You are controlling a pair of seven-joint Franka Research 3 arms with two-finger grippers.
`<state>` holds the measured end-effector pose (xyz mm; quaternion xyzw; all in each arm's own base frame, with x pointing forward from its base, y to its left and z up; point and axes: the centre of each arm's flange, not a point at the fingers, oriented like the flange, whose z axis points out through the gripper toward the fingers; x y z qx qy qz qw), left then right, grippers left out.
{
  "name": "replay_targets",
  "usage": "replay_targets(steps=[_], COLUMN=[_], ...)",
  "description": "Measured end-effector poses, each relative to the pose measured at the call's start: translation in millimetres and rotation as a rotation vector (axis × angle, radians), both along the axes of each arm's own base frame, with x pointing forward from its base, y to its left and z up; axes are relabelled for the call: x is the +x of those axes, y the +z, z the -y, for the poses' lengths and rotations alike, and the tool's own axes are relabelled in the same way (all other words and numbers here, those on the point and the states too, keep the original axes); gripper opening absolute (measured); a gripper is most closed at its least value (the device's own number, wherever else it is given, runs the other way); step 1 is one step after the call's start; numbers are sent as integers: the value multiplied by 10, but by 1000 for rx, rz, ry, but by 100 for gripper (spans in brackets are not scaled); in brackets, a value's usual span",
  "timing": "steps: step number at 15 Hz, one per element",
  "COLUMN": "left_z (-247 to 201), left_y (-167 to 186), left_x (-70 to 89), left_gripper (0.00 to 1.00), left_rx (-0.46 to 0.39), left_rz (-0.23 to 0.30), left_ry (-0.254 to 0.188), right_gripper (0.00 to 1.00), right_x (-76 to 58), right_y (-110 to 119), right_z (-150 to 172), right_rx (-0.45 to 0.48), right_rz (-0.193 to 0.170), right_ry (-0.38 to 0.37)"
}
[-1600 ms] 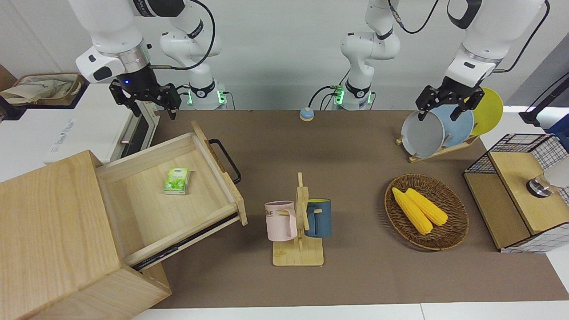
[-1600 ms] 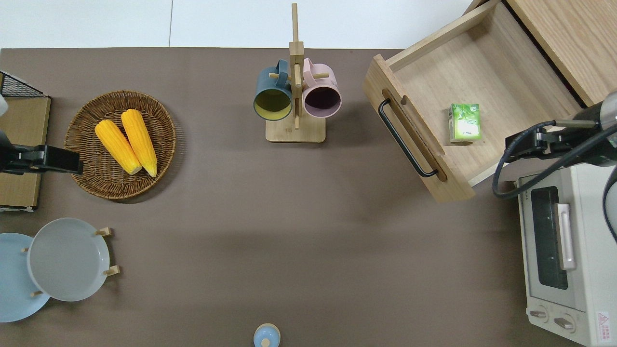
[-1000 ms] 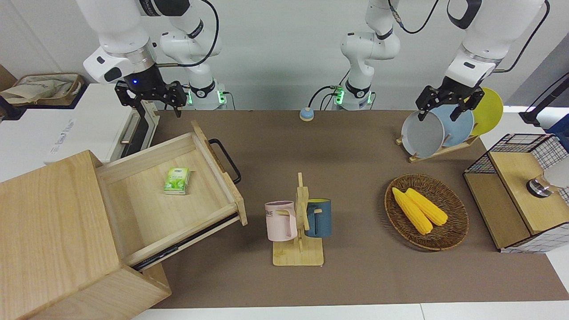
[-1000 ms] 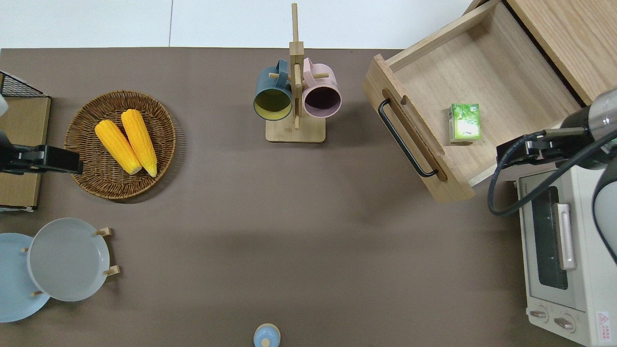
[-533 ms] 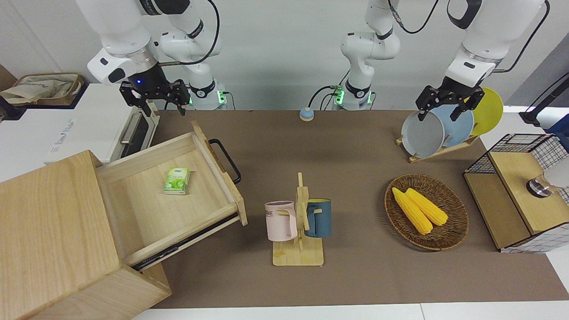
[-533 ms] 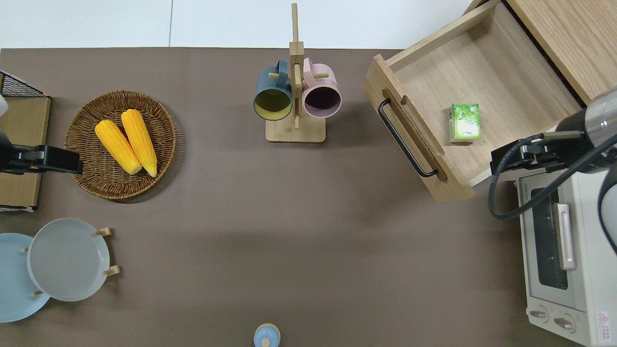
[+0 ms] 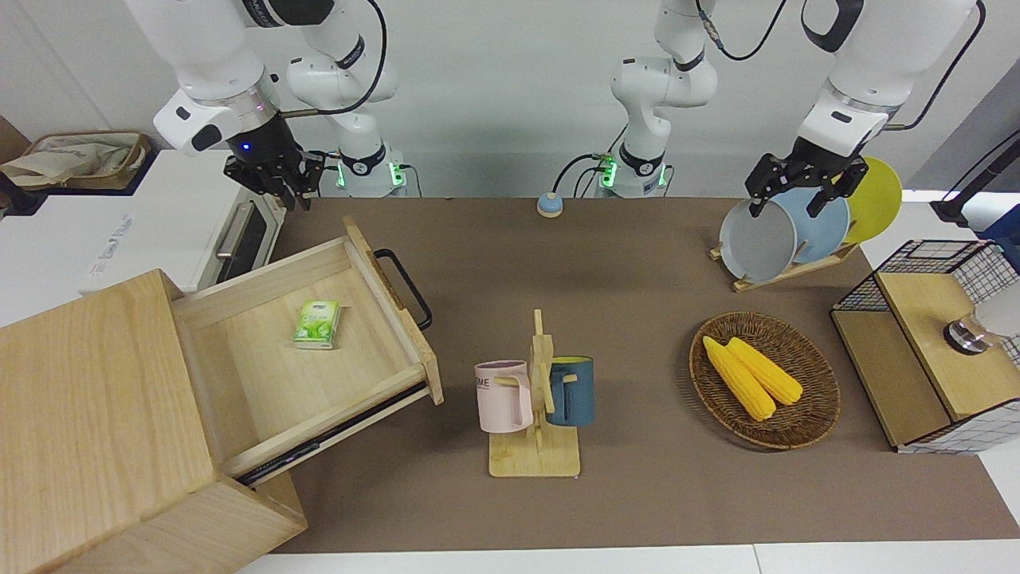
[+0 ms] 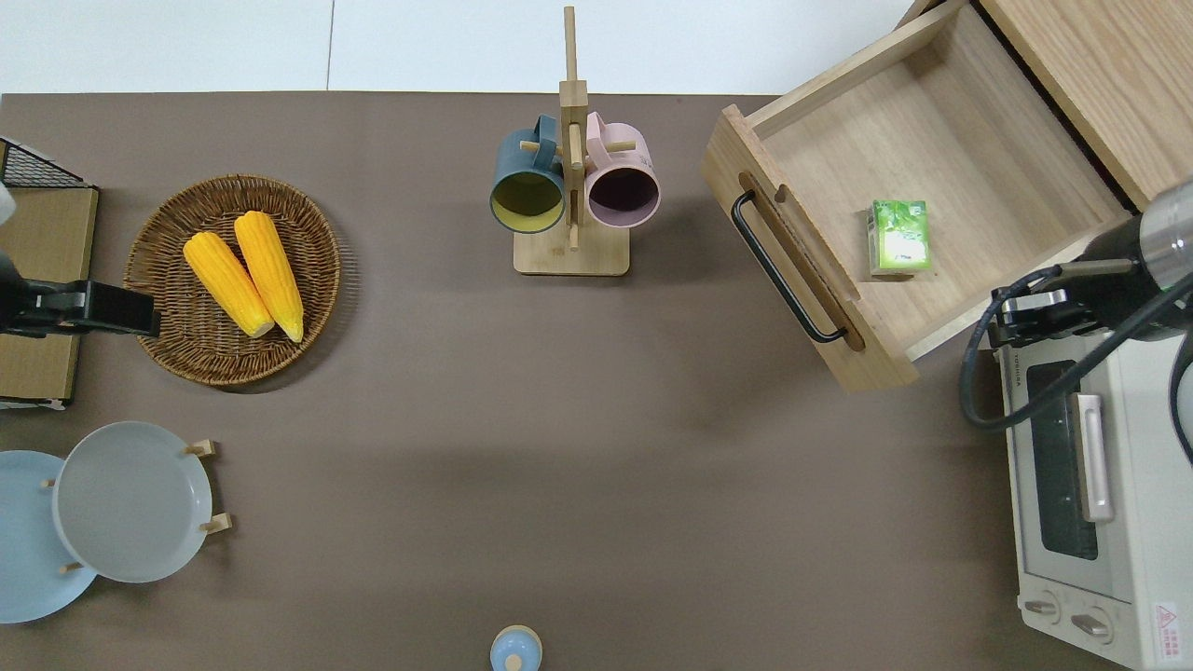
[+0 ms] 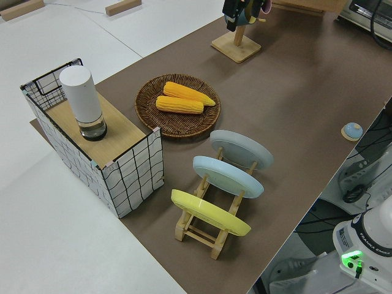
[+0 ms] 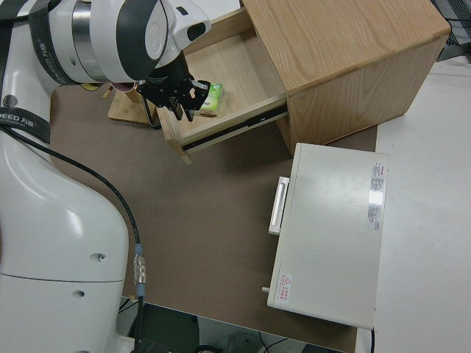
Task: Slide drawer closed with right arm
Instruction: 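Move the right gripper to the drawer's black handle and grip it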
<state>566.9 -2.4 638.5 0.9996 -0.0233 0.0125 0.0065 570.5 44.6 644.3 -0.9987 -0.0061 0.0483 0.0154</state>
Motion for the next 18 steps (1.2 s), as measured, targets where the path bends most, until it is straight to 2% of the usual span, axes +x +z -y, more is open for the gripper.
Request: replay_targets(steps=[2, 5, 8, 12, 18], left_z=[0, 0, 0, 0, 0], left_y=[0, 0, 0, 0, 0], left_x=[0, 0, 0, 0, 0], left_gripper=[100, 99, 99, 99, 100], left_rx=[0, 0, 0, 0, 0], left_rz=[0, 0, 0, 0, 0], left_ry=[0, 0, 0, 0, 0], right_gripper=[1, 1, 1, 1, 1], right_x=[-10, -52, -84, -151, -266], right_y=[17, 51, 86, 117, 240], right_z=[-18, -63, -161, -620, -1577], right_rx=[0, 0, -1, -8, 23], right_rz=[3, -2, 0, 6, 113], right_ry=[3, 11, -13, -83, -271])
